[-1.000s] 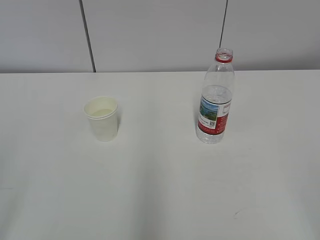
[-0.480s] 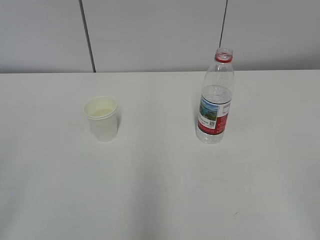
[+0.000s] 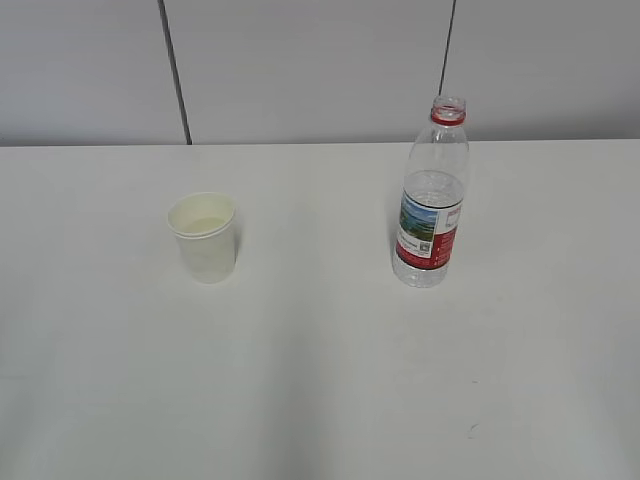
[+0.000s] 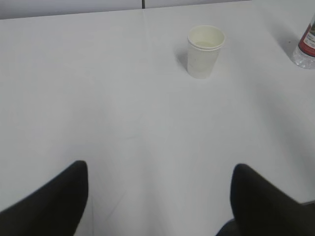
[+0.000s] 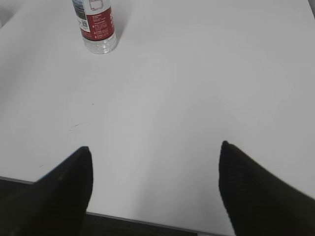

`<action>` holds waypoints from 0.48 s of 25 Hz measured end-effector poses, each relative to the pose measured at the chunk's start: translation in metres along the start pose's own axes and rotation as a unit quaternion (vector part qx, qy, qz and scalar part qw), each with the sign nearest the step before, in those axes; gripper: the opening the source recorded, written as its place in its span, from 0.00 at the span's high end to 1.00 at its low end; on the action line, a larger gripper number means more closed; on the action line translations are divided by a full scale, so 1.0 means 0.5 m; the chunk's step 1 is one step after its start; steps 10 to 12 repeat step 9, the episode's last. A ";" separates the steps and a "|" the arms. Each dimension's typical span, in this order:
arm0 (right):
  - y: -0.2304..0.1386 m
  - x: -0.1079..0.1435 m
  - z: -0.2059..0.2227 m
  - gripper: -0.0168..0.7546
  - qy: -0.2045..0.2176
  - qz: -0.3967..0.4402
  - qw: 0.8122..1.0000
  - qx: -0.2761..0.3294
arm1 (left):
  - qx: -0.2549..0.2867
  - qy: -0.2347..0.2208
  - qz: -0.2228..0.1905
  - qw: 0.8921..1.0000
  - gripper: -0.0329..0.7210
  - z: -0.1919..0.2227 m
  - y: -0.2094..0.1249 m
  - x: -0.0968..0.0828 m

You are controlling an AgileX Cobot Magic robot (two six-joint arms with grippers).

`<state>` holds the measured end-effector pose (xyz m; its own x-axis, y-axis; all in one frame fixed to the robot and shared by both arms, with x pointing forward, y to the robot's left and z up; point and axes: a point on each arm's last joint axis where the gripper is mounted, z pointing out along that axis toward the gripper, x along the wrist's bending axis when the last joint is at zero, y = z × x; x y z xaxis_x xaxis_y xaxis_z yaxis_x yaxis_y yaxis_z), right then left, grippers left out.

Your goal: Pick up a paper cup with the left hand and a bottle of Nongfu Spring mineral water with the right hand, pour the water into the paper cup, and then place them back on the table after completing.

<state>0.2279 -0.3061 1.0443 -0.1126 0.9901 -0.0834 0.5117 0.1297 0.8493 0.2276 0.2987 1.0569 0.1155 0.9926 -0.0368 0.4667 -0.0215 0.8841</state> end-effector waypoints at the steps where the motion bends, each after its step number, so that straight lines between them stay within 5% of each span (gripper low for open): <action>1: 0.000 0.000 0.000 0.22 0.000 0.000 1.000 0.000 | 0.000 0.000 0.000 1.000 0.24 0.000 0.000 0.000; 12: 0.000 0.000 0.000 0.22 0.000 0.000 1.000 0.000 | 0.000 0.000 0.000 1.000 0.24 0.000 0.000 0.000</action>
